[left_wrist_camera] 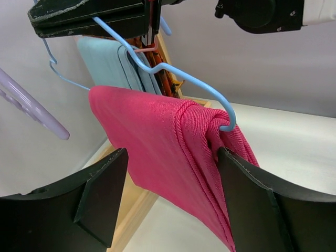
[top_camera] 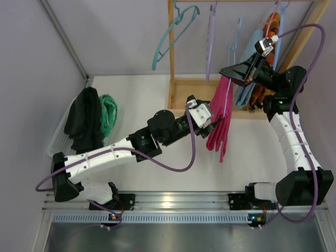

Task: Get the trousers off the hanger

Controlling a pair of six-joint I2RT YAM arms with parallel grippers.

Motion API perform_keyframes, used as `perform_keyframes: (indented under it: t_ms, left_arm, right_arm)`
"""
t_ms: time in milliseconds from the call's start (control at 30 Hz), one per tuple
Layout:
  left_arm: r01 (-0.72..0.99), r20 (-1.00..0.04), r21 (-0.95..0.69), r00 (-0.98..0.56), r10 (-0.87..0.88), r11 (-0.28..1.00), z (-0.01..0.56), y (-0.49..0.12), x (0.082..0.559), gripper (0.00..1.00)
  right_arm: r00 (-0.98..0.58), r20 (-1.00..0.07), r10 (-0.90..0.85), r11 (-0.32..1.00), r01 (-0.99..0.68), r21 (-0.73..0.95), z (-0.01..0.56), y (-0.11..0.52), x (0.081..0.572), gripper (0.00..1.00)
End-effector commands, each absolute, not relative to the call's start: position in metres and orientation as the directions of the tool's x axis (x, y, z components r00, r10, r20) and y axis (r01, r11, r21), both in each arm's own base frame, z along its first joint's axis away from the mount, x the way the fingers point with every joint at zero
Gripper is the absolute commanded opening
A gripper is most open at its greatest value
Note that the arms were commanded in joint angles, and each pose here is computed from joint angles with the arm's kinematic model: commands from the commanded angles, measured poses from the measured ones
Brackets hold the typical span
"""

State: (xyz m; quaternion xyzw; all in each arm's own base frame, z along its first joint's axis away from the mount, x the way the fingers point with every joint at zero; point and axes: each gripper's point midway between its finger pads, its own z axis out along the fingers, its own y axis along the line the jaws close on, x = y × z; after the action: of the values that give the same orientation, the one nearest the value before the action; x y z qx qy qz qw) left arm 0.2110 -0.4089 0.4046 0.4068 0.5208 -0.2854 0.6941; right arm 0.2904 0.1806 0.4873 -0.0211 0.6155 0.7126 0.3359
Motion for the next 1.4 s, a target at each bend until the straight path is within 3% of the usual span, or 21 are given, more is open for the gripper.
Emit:
perform_keyframes:
  t_ms: [0,267,867,1100,1367]
  left_arm:
    - [0.808,-0.953,0.212,0.296,-0.069,0.55,0.435,-0.408,0.213,0.75]
    - [0.846,-0.95,0.201,0.291,-0.113,0.494,0.437,-0.406,0.198,0.77]
    - [0.736,-0.973,0.172,0.231,-0.003,0.654,0.416,-0.406,0.249,0.7]
    - [0.735,-0.964,0.231,0.262,0.047,0.638,0.402,-0.416,0.26,0.7]
    - [0.788,-0.97,0.186,0.242,-0.017,0.587,0.399,-0.409,0.245,0.77]
  right_arm:
    - [-0.666,-0.558,0.495,-0.026,-0.653,0.757,0.526,0.176,0.261,0.0]
    - [-0.668,-0.555,0.496,-0.027,-0.651,0.759,0.521,0.176,0.26,0.0]
    - [-0.676,-0.565,0.474,-0.046,-0.66,0.75,0.524,0.177,0.248,0.0]
    - [-0.691,-0.557,0.461,-0.059,-0.65,0.758,0.523,0.179,0.244,0.0]
    - [-0.681,-0.56,0.472,-0.055,-0.656,0.752,0.524,0.178,0.246,0.0]
